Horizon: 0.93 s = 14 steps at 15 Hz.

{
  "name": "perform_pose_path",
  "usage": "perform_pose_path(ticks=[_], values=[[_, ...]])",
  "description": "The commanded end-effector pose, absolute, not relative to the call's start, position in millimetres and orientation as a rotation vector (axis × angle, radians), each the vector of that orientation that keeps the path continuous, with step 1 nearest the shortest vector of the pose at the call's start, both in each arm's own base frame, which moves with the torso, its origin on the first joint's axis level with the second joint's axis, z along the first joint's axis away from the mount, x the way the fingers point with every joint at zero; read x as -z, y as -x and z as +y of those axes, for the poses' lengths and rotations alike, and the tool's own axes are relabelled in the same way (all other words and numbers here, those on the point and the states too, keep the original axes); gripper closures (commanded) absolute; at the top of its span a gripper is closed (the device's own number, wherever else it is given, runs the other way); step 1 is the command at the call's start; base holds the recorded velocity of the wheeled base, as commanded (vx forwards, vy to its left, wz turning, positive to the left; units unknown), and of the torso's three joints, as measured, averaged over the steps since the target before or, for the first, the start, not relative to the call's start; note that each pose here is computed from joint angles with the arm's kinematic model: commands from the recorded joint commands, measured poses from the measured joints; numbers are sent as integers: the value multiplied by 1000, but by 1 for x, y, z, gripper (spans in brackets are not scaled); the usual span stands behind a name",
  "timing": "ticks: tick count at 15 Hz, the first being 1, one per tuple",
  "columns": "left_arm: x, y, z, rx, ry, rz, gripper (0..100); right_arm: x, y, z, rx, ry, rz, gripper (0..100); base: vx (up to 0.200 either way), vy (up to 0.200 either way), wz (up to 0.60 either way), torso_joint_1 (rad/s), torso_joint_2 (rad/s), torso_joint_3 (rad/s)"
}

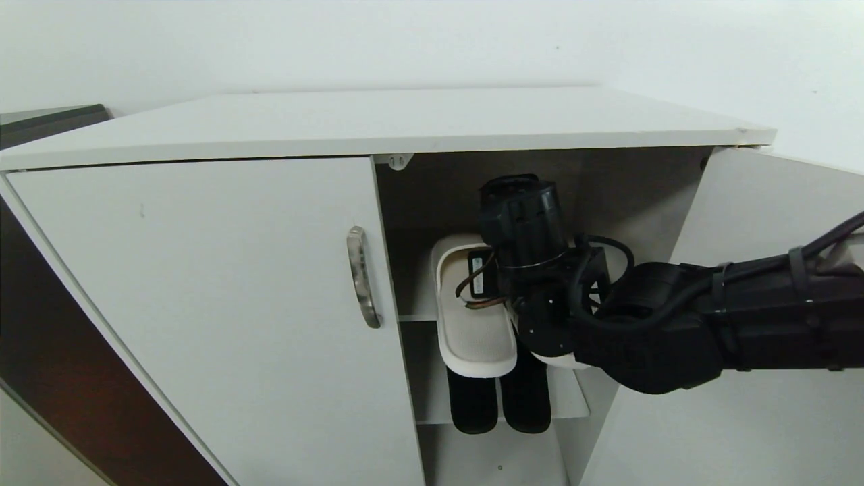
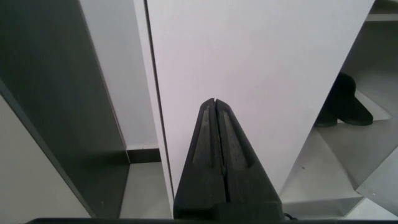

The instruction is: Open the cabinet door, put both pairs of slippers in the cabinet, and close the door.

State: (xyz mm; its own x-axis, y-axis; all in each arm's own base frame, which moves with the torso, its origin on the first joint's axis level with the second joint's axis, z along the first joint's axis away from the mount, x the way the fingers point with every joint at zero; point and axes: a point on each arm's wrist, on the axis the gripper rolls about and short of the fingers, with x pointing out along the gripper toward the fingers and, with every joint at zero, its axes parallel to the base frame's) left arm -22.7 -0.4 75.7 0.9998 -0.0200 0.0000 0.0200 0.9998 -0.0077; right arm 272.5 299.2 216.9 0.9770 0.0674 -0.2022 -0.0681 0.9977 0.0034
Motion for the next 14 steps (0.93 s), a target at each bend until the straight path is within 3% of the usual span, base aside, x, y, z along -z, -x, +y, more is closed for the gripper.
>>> perform_pose_path(ticks=[1,14], values=[[-76,23,0,20,8,0,100,-214,-290,302,-53,-4,197,100,0,0,0,0,0,0],[-76,23,0,20,9,0,100,-216,-326,291,8,27,207,100,0,0,0,0,0,0]])
